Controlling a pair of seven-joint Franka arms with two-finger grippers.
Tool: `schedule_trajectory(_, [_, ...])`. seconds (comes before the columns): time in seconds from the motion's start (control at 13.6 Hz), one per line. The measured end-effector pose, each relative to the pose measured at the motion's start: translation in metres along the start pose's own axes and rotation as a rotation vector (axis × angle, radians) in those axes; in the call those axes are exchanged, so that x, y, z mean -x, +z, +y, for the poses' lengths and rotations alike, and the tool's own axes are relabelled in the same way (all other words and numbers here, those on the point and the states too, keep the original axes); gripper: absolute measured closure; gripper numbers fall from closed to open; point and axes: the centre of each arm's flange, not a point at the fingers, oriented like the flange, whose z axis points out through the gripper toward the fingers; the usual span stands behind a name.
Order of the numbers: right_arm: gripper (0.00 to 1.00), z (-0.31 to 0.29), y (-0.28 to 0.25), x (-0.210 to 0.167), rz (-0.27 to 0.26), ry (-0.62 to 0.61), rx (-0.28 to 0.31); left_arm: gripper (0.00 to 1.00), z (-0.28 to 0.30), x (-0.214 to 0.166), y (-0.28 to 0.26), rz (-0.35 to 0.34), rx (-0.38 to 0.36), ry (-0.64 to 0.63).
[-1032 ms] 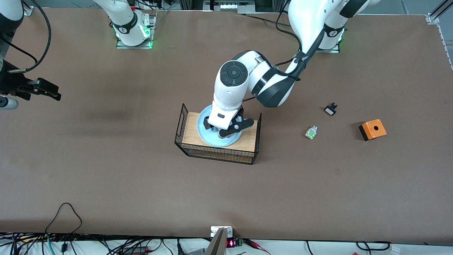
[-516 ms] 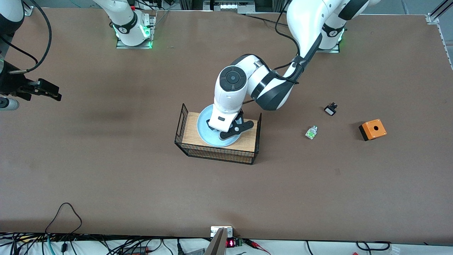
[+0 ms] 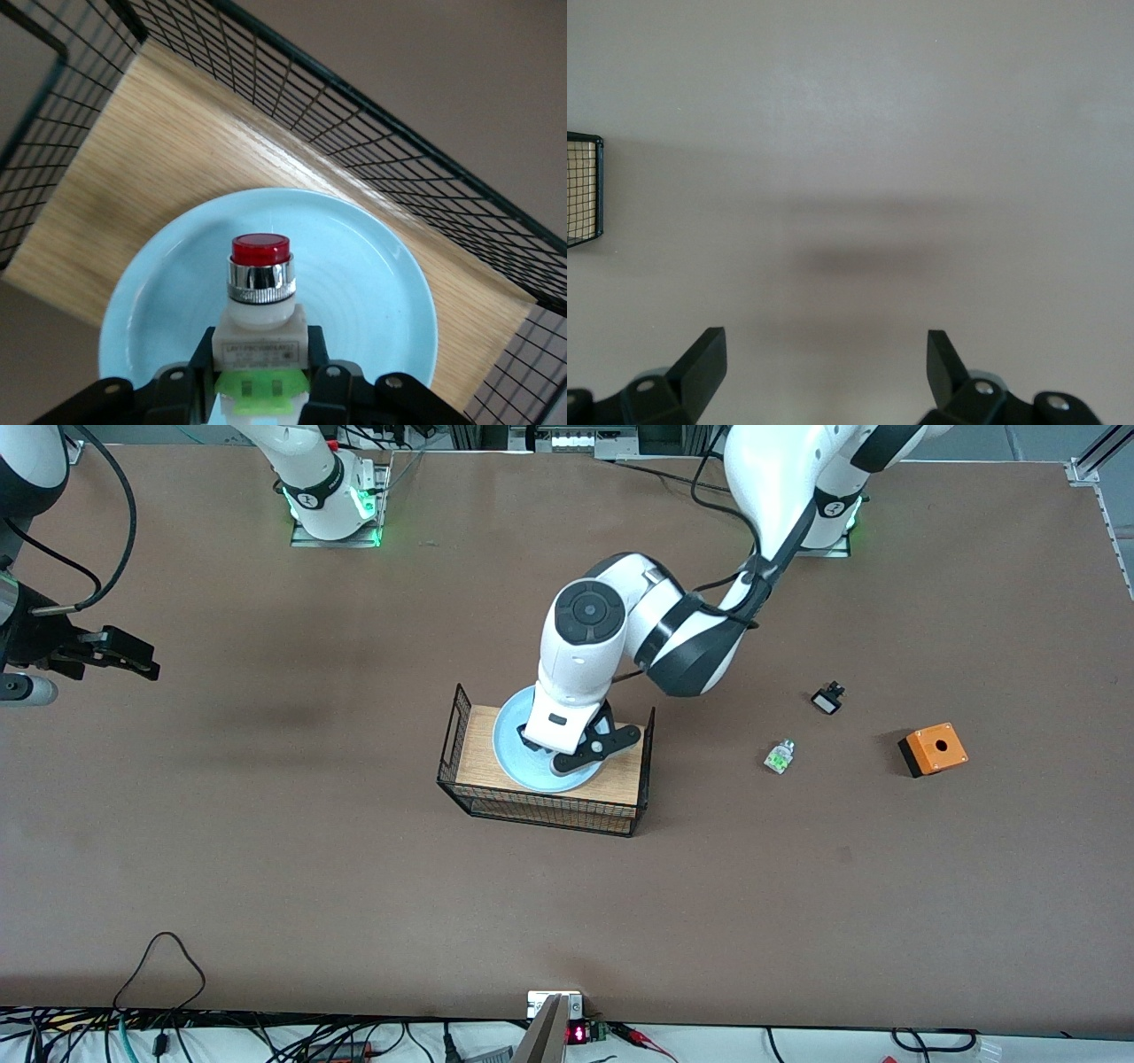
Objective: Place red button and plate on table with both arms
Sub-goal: 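Grasp the red button with the left gripper and lift it, then carry the button toward the orange box while the right gripper reaches the plate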
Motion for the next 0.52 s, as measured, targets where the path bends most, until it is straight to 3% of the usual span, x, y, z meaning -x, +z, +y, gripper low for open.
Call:
schedule_trajectory(0.29, [0.00, -0.006, -0.004, 0.001, 0.008, -0.002, -0.010, 0.59, -0.039, -0.013, -0.094, -0.004, -0.100, 0.100])
schedule_trajectory(0.52, [0.00, -0.059, -0.009, 0.002, 0.013, 0.001, -0.072, 0.59, -0.105, -0.082, -0.122, -0.076, -0.208, 0.274])
